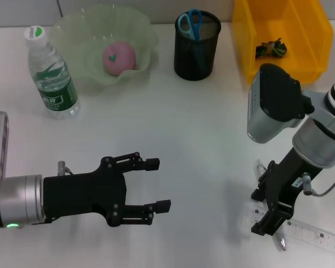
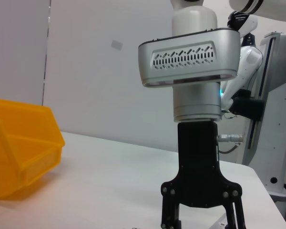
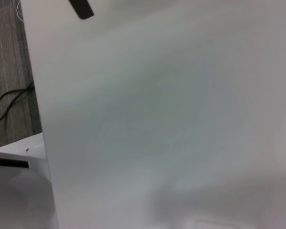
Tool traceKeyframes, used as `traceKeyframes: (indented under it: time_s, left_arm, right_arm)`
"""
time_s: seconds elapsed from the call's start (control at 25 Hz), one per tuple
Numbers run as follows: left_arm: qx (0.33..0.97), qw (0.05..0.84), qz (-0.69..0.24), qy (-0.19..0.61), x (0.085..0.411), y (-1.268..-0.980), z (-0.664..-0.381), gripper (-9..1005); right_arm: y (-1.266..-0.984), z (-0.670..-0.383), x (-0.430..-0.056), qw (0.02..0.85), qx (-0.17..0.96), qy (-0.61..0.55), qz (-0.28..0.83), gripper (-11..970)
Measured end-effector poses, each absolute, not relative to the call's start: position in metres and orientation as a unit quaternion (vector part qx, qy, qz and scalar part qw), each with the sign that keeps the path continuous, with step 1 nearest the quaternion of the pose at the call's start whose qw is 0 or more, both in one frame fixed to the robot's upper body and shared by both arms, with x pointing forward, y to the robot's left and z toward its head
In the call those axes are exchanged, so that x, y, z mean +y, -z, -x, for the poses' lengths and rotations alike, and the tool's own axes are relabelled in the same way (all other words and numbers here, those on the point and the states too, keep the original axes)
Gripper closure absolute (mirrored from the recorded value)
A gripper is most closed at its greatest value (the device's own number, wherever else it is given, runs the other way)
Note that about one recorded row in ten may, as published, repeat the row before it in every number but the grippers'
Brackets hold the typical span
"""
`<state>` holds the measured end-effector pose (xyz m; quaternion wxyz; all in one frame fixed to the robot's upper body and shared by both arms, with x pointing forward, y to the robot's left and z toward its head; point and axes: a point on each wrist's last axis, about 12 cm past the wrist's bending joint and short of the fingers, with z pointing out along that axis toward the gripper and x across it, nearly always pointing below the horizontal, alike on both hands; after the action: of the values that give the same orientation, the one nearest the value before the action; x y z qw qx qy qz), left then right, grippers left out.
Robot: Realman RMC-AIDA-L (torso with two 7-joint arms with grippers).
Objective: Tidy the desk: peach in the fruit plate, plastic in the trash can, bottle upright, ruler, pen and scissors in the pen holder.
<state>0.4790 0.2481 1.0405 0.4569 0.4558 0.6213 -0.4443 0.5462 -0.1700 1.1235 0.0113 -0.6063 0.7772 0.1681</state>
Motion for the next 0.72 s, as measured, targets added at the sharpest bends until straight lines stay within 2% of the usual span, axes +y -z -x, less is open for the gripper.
traceKeyframes:
  time_s: [0.2, 0.4, 0.72]
  left_arm:
    - [0.621, 0.458, -0.456, 0.444, 0.2482, -1.0411, -0.4798, 164]
    - [0.621, 0.458, -0.456, 0.444, 0.2481, -1.0414, -0.4802, 164]
    - [0.619, 0.46, -0.457, 0.443, 0.2473, -1.0425, -0.4819, 164]
  right_arm:
    - [-1.1232, -0.5448, -0.1682, 0.009, 0.774, -0.166, 0.611, 251]
    - [-1.1234, -0.5443, -0.1682, 0.007, 0.773, -0.167, 0.612, 380]
    - [-1.1235, -0.5443, -0.1682, 0.006, 0.772, -0.165, 0.613, 411]
